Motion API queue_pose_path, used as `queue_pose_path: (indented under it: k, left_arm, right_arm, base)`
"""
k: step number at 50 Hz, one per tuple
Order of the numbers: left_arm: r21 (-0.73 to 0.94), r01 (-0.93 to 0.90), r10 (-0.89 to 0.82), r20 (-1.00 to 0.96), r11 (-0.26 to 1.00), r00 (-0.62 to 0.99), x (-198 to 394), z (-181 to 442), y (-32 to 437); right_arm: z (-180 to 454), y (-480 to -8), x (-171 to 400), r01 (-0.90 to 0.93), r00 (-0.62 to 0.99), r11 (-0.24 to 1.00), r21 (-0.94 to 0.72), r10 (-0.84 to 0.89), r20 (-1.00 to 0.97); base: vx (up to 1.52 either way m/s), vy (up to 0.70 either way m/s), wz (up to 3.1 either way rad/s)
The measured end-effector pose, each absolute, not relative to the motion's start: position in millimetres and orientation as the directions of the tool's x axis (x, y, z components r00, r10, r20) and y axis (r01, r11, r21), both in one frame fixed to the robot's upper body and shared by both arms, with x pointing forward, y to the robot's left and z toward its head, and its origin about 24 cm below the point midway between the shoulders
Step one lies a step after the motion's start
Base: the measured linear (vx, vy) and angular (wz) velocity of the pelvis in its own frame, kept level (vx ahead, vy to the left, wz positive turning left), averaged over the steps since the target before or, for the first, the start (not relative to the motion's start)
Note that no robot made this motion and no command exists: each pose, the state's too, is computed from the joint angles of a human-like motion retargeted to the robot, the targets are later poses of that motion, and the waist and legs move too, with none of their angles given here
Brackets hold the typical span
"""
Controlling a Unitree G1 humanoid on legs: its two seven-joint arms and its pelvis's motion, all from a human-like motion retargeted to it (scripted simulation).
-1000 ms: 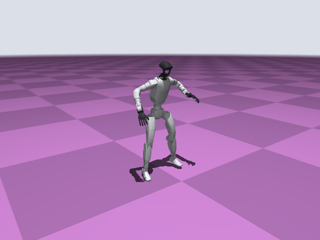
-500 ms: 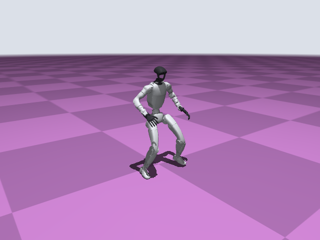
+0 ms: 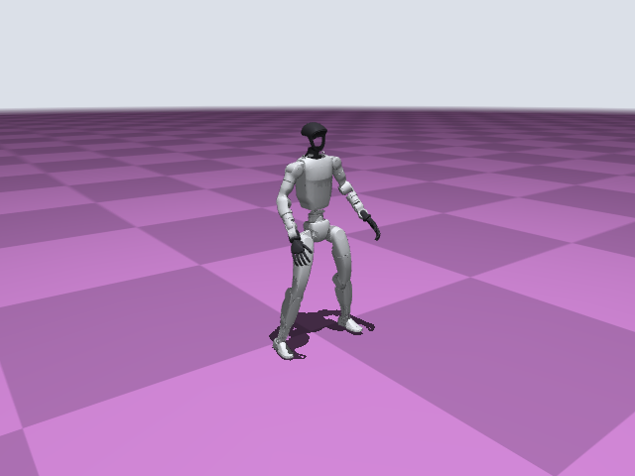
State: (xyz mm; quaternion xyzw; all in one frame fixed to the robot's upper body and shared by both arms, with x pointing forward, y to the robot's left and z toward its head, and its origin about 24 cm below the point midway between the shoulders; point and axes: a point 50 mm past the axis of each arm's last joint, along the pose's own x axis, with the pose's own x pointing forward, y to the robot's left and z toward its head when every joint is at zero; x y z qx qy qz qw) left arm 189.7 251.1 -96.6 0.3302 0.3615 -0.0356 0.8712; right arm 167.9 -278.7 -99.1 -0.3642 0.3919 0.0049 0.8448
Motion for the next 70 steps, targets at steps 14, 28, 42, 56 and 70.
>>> queue_pose_path:
  k: [14, 28, 42, 56, 70]
  left_arm:
    - [0.518, 0.361, 0.056, -0.626, 0.776, 0.778, 193.5, -88.8, 238.2]
    - [0.404, 0.117, 0.204, -0.667, 0.907, 0.717, 141.4, -96.7, 266.6]
    - [0.516, 0.12, 0.32, -0.68, 0.848, 0.66, 97.8, -100.1, 285.0]
    - [0.518, -0.007, 0.392, -0.639, 0.856, 0.661, 90.9, -89.1, 297.2]
    - [0.486, -0.079, 0.371, -0.543, 0.87, 0.754, 129.1, -75.2, 288.2]
  right_arm:
    - [-113.5, -280.1, 135.4, -0.372, 0.616, 0.741, -0.558, -0.253, -0.746]
    - [-96.7, -287.7, 129.9, -0.233, 0.689, 0.789, -0.568, -0.279, -0.669]
    - [-94.2, -284.8, 94.2, -0.209, 0.685, 0.804, -0.557, -0.286, -0.67]
    - [-75.4, -287.8, 76.9, -0.267, 0.719, 0.785, -0.558, -0.224, -0.658]
    - [-79.4, -296.7, 96.3, -0.29, 0.723, 0.75, -0.594, -0.235, -0.65]
  base:
    - [0.1, 0.0, -0.01]
    - [0.0, 0.0, 0.0]
    - [-0.01, -0.01, 0.05]
    - [-0.06, -0.02, 0.27]
    - [0.12, 0.03, 0.52]
